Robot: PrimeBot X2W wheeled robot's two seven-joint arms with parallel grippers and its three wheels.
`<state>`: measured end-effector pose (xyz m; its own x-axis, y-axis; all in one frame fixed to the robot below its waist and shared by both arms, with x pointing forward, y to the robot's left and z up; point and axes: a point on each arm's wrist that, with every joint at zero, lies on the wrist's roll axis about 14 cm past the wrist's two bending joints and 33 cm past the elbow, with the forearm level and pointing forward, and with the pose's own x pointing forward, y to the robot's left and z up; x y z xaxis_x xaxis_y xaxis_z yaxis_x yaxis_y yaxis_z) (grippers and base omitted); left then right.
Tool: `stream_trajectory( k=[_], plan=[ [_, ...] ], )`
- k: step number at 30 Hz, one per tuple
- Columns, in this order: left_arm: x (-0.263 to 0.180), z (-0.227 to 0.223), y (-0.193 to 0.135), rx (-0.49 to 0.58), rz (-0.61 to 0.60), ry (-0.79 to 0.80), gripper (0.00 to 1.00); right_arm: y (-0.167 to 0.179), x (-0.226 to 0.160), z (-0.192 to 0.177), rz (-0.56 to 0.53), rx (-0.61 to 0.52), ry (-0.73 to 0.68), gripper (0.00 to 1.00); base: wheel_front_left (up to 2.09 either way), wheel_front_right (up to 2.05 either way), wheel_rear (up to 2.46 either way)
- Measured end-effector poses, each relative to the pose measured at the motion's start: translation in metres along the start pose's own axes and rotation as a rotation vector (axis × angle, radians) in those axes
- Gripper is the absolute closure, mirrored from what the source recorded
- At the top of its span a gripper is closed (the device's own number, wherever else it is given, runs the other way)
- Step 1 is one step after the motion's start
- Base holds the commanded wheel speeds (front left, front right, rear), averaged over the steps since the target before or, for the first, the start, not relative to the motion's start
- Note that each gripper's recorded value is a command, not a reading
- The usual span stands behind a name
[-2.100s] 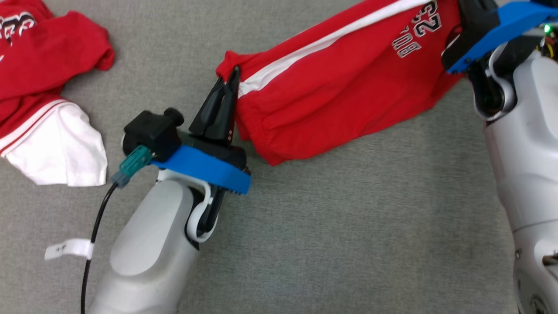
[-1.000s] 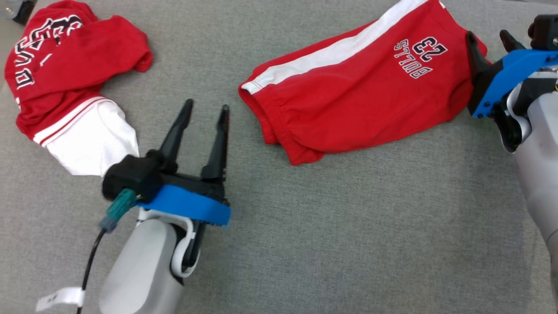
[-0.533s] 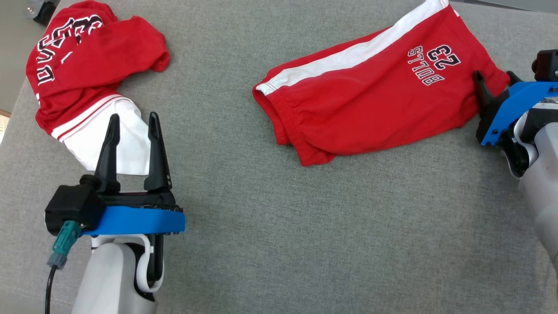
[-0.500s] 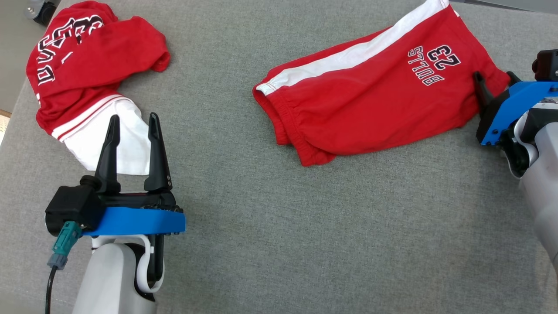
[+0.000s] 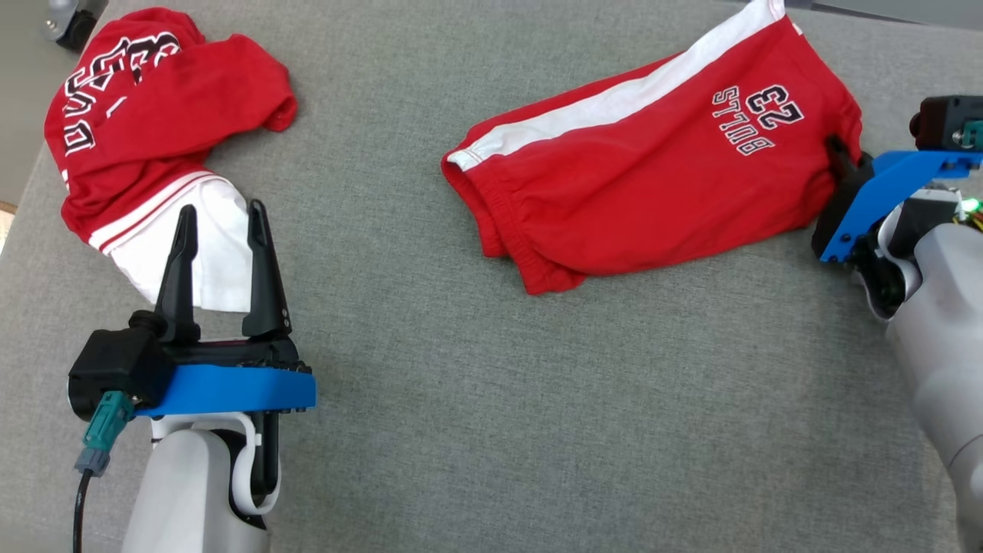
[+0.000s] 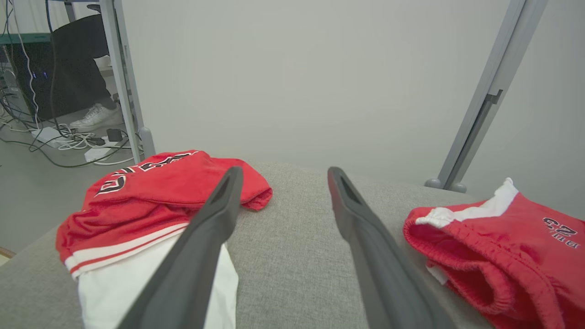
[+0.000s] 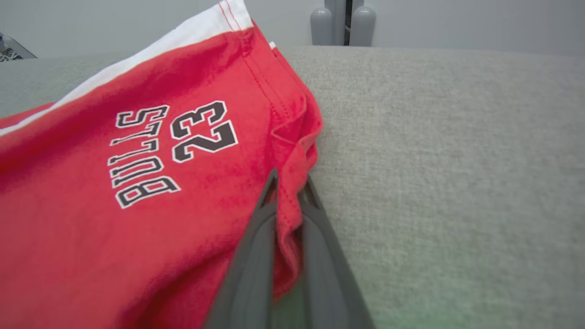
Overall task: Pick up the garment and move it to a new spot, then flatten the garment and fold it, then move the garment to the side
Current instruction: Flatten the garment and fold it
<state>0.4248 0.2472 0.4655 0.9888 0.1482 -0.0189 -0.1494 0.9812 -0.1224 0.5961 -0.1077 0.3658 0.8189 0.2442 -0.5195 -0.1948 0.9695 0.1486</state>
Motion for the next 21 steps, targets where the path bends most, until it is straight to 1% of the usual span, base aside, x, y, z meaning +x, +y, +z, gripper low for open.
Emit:
stream_trajectory(
  k=[6,10,13,21],
  plan=[
    [-0.001,0.003,-0.008,-0.015,-0.019,-0.008,0.0,-0.008,-0.019,0.004,-0.017,0.042,-0.069,1.0,0.0,0.0,0.0],
    [-0.001,0.004,-0.016,-0.018,-0.041,-0.015,0.0,-0.016,-0.039,0.004,-0.032,0.096,-0.131,1.0,0.0,0.0,0.0],
    [-0.005,0.004,-0.023,-0.02,-0.061,-0.013,0.0,-0.03,-0.065,-0.005,-0.062,0.166,-0.169,1.0,0.0,0.0,0.0],
    [-0.012,0.007,-0.04,-0.029,-0.11,-0.021,0.0,-0.072,-0.121,-0.038,-0.169,0.302,-0.215,1.0,0.0,0.0,0.0]
  ],
)
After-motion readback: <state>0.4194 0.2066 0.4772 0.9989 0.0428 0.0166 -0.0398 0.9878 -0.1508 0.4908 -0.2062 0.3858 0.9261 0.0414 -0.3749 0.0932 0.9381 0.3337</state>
